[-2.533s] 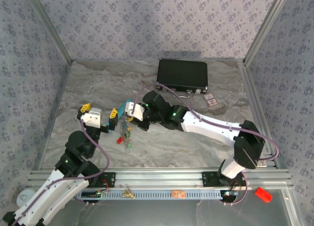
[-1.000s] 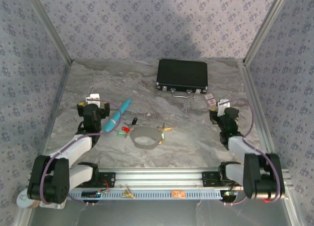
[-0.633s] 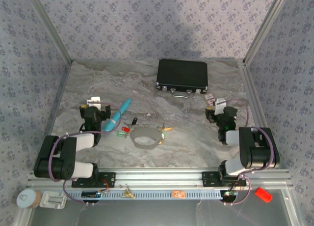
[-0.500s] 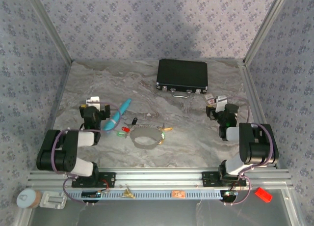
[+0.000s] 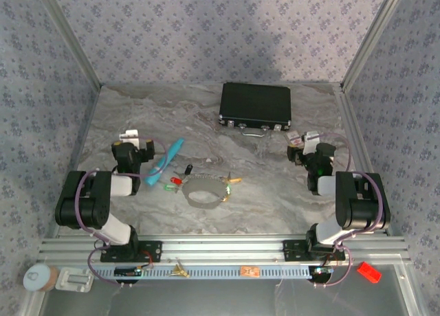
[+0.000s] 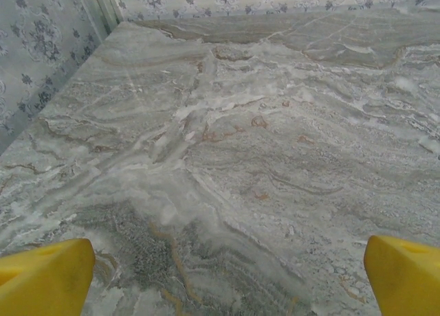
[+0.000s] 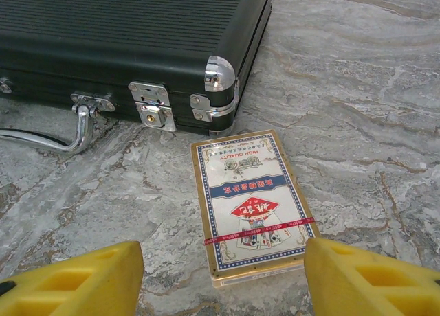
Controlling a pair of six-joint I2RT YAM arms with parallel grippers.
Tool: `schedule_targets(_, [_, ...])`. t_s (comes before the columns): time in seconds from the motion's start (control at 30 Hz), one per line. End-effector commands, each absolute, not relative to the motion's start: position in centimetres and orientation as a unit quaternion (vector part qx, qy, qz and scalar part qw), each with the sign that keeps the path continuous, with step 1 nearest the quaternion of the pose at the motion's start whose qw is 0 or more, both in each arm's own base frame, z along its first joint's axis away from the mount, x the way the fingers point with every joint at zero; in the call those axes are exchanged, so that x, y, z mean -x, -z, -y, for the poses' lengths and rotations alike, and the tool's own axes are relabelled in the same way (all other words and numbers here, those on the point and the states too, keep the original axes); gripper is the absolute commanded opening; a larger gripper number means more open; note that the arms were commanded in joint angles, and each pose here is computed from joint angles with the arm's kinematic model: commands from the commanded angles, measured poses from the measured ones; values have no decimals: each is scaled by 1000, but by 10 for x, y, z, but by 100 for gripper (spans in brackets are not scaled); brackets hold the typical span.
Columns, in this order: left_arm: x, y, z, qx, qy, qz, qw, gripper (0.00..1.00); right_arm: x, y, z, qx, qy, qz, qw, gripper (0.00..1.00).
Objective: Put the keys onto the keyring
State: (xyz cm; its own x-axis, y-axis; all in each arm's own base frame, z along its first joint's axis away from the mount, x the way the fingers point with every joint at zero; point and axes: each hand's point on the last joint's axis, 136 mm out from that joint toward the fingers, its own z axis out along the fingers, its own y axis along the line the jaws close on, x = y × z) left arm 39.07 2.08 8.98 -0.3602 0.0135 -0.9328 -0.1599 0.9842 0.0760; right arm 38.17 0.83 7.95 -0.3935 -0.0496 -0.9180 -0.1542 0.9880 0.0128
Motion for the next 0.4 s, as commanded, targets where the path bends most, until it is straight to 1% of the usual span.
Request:
schedule_targets(0.0, [-395, -90, -19, 46, -56, -825, 561, 100, -388, -84, -3, 47, -43, -832, 551, 66])
schedule_targets(0.07, [-397, -89, -20, 46, -38, -829, 556, 100, -388, -84, -2, 43, -40, -833, 550, 68])
schedule_targets(0.17, [-398, -89, -20, 46, -37, -830, 554, 100, -389, -84, -2, 43, -39, -833, 551, 69])
schedule_targets(0.37, [-398, -88, -15, 33, -27, -832, 554, 100, -388, -84, -2, 43, -39, -833, 550, 74])
